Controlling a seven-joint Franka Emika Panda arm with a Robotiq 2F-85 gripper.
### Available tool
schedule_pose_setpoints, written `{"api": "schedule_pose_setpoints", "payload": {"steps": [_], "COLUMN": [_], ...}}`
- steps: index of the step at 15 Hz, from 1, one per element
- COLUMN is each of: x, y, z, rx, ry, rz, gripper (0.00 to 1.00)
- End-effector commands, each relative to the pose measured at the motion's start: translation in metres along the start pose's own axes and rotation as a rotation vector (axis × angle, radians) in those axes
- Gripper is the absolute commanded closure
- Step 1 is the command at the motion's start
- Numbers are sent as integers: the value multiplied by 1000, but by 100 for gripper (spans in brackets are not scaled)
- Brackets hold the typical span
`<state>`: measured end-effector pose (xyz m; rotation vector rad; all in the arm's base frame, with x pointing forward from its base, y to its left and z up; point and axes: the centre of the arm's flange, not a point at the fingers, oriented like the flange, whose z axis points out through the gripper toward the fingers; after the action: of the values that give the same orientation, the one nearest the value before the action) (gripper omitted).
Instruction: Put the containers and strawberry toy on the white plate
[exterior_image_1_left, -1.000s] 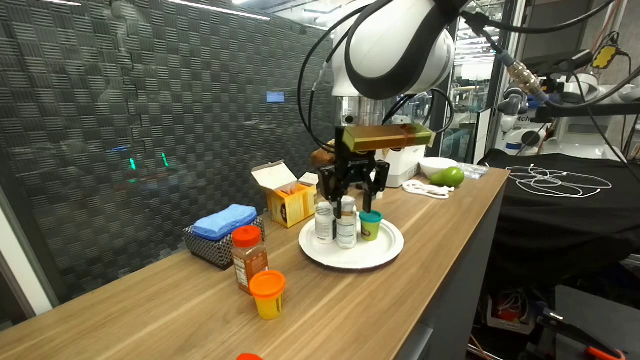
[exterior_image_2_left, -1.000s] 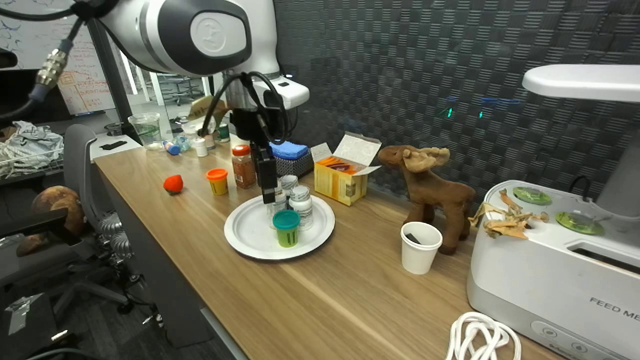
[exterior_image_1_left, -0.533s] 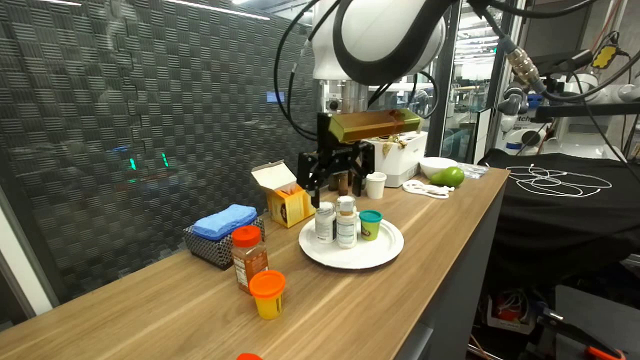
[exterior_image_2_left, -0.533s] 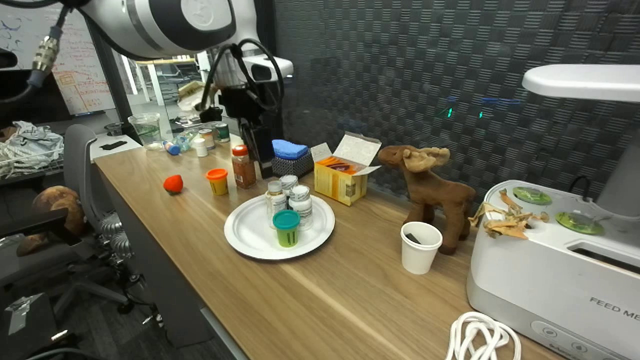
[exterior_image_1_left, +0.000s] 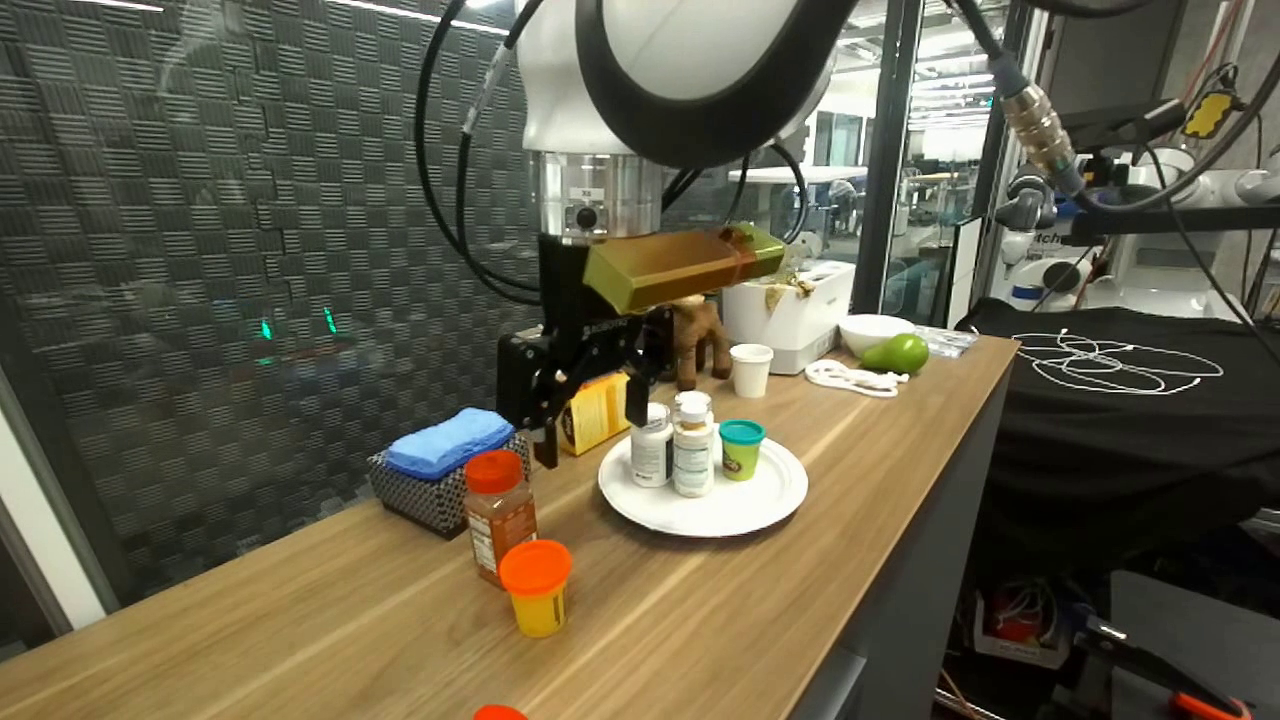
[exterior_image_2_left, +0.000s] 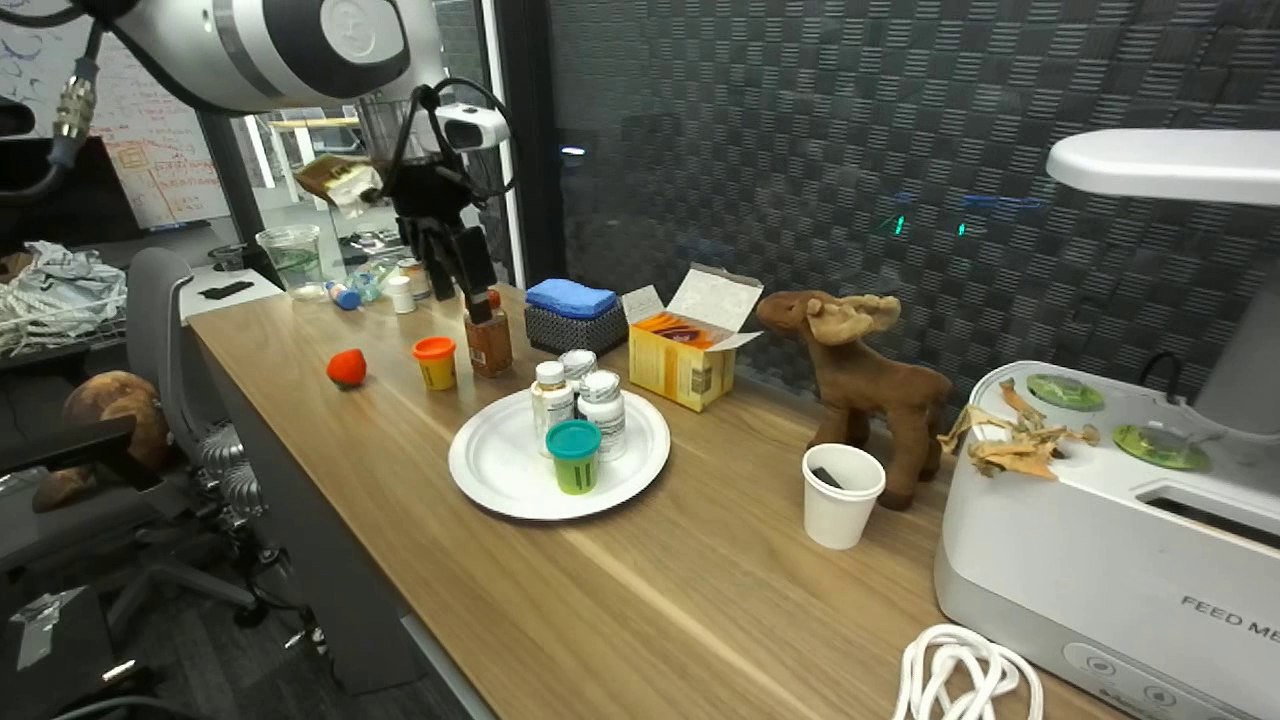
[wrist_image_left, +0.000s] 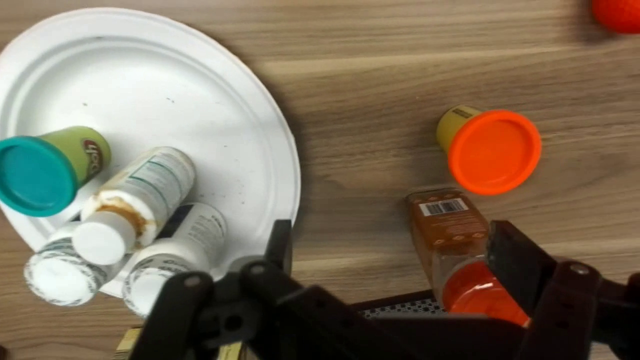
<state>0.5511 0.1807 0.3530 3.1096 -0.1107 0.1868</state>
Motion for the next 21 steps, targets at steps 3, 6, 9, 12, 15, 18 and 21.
{"api": "schedule_pose_setpoints", "payload": {"steps": [3,6,9,12,15,18,21], "x": [-1,-4,-6,-8,-11,-14,-15], "y": [-29,-36,-41,-47,-54,-62,-68], "z": [-2,-1,7,20,31,40,45], "rx": [27,37,61,61,57,58,59], "ry": [36,27,1,-34,-50,-71,-80], "rz": [-85,-102,-123,-133,-155,-174,-192], "gripper": [0,0,0,0,0,0,0]}}
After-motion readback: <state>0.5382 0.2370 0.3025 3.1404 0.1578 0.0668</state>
